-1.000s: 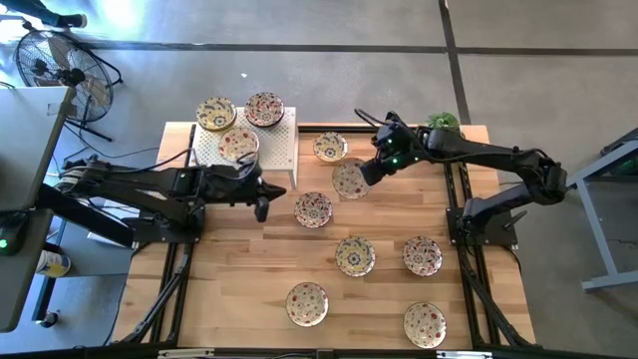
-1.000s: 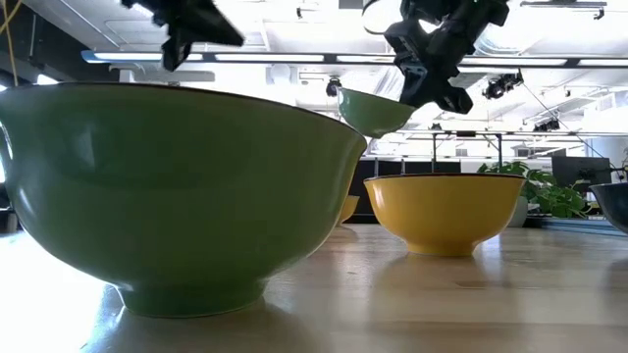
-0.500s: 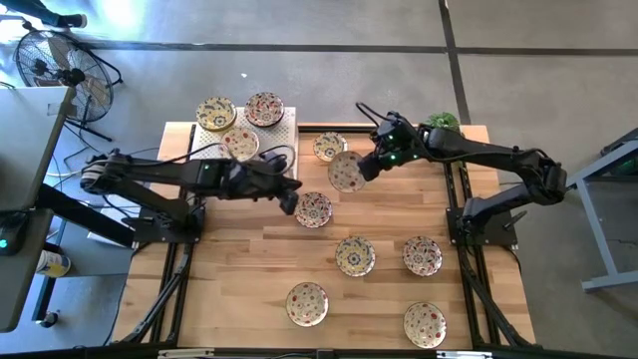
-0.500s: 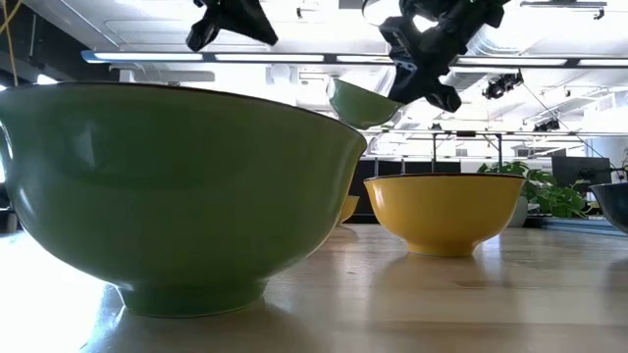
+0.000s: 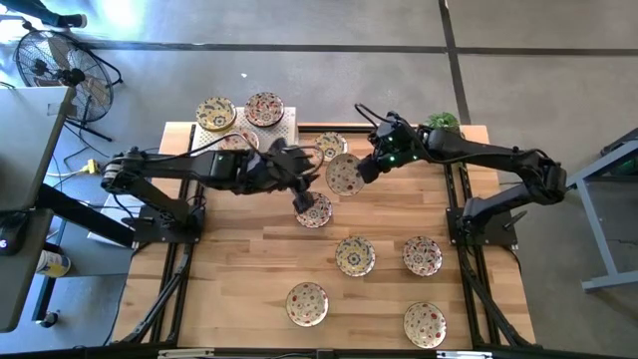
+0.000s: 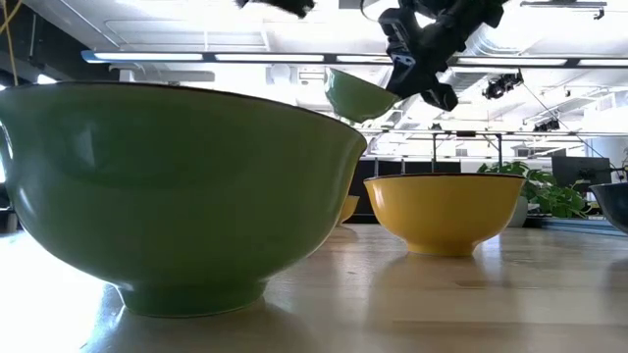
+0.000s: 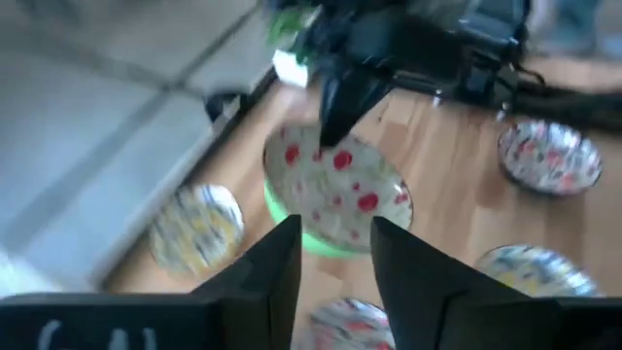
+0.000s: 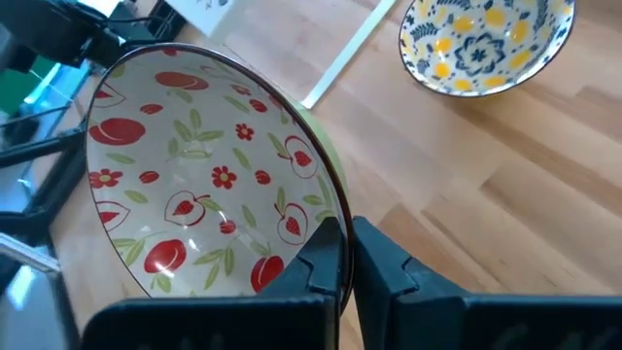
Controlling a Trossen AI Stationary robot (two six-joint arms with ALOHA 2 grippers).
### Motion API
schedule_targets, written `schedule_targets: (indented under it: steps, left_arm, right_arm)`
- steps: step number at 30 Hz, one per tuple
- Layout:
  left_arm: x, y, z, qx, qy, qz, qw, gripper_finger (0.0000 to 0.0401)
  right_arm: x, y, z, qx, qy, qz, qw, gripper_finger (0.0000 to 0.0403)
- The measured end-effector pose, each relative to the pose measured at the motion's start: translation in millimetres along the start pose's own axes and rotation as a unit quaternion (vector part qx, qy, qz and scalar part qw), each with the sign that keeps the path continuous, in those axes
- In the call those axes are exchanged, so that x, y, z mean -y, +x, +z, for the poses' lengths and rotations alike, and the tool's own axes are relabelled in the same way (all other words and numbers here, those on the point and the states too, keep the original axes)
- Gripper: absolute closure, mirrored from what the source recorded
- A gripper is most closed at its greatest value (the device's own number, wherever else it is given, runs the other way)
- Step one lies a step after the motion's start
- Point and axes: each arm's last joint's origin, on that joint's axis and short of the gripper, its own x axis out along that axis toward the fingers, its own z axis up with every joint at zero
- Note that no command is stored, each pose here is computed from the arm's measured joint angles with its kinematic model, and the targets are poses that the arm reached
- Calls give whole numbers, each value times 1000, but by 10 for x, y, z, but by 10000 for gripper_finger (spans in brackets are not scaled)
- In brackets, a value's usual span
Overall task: Pick & Place Mini bowls
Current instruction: Stack the green patterned bowl on the green patterned bowl on the shelf
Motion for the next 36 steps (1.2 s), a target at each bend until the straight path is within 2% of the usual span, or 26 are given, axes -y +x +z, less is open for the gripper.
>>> schedule_targets:
  steps: [3,6,10,13,17,22,25,27,30,36]
  left_arm:
    - [44,48,98,8,123,0,992,271]
    - [88,108,135,3,232,-8,973,270]
    - [157,198,143,-2,325,-42,945,270]
    - [212,288,97,-14,372,-71,925,270]
    - [222,315,20,-42,417,-93,903,270]
    - [325,503,-163,-94,458,-127,875,270]
    - [410,552,-126,-70,472,-131,869,270]
    - [453,562,-232,-101,496,-135,852,270]
    - [519,667,-223,-87,496,-128,855,270]
    - [519,674,-245,-98,503,-106,852,270]
  right_arm:
    - [30,28,16,-19,25,18,999,396]
    - [62,111,17,-48,53,33,997,399]
    - [80,207,-2,-82,78,45,993,398]
    - [99,245,-28,-105,93,44,989,396]
    - [129,246,-71,-125,102,26,987,398]
    - [156,241,-103,-137,121,5,983,397]
    - [158,248,-102,-142,124,0,982,397]
    - [127,245,-90,-144,121,-12,982,397]
    - [22,223,-12,-134,96,-15,986,397]
    - [-167,277,49,-153,58,-14,986,397]
